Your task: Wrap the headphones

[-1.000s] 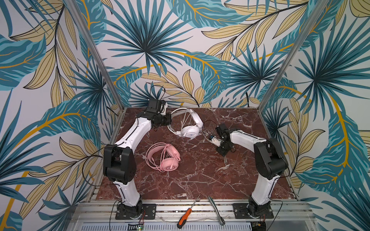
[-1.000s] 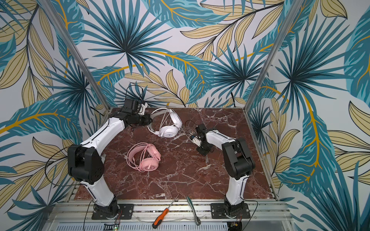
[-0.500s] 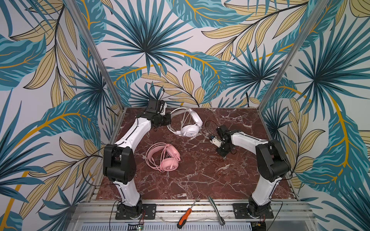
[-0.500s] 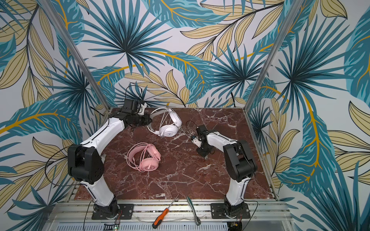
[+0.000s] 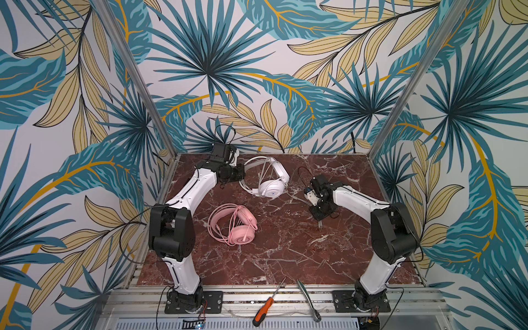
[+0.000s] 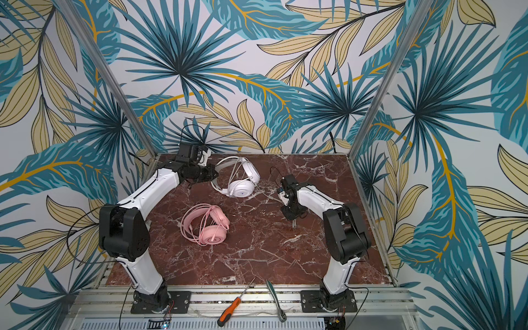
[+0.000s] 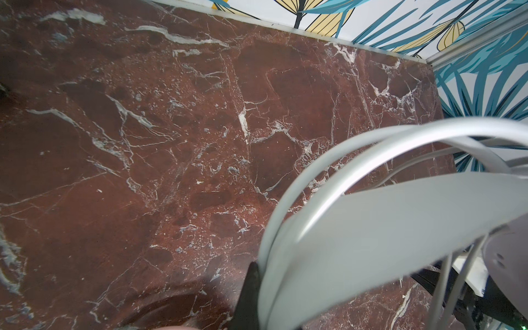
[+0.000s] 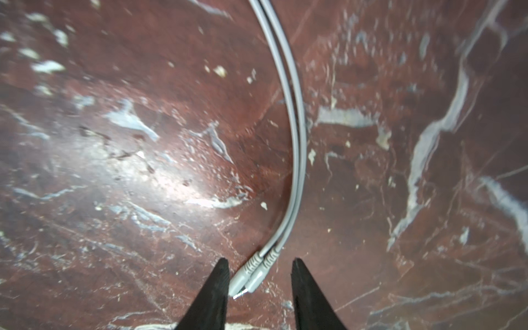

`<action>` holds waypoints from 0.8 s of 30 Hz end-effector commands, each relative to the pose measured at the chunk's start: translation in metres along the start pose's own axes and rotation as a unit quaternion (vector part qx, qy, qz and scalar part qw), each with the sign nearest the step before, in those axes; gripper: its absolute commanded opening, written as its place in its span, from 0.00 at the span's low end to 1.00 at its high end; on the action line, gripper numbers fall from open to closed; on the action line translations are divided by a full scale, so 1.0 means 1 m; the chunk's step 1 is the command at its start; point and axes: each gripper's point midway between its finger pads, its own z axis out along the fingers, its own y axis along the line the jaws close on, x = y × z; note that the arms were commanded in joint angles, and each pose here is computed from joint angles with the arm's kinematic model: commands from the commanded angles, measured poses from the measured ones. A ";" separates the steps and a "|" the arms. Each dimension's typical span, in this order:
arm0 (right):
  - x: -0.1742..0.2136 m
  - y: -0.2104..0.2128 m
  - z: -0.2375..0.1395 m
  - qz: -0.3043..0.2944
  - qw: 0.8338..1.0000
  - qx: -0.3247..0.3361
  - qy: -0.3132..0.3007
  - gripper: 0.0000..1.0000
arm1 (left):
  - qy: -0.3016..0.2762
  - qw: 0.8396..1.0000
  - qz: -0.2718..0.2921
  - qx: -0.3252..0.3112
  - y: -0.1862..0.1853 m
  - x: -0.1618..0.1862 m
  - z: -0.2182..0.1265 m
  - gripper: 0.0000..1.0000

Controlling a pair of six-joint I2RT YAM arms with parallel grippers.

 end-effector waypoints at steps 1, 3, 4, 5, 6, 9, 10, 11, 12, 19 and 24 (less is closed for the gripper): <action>0.021 0.001 0.008 0.063 0.997 0.002 0.042 0.42 | -0.011 1.000 0.001 0.023 -0.006 -0.006 -0.002 0.00; 0.023 0.008 0.013 0.075 0.996 -0.016 0.042 0.42 | -0.009 1.000 0.001 0.023 -0.005 -0.004 -0.001 0.00; 0.023 0.010 0.016 0.084 0.995 -0.020 0.040 0.42 | -0.009 1.000 0.000 0.022 -0.005 -0.004 -0.001 0.00; 0.024 0.009 0.018 0.094 0.995 -0.017 0.042 0.42 | -0.009 1.000 0.000 0.022 -0.005 -0.004 -0.001 0.00; 0.026 0.009 0.021 0.101 0.994 -0.013 0.047 0.42 | -0.009 1.000 0.000 0.022 -0.005 -0.004 -0.001 0.00; 0.032 0.002 0.030 0.123 0.990 0.010 0.069 0.42 | -0.010 1.000 0.001 0.020 -0.005 -0.004 -0.002 0.00; 0.035 0.001 0.033 0.127 0.988 0.014 0.081 0.41 | -0.011 1.000 0.001 0.020 -0.005 -0.004 -0.003 0.00; 0.037 0.001 0.035 0.130 0.987 0.015 0.088 0.41 | -0.011 1.000 0.001 0.020 -0.005 -0.004 -0.003 0.00; 0.039 -0.001 0.036 0.133 0.986 0.023 0.094 0.40 | -0.012 1.000 0.001 0.019 -0.005 -0.005 -0.004 0.00; 0.052 0.004 0.036 0.131 0.986 0.015 0.103 0.16 | -0.012 1.000 -0.004 0.017 -0.004 -0.005 -0.003 0.00; 0.058 0.003 0.028 0.113 0.989 0.022 0.093 0.02 | -0.016 1.000 -0.013 0.011 -0.002 -0.008 -0.003 0.00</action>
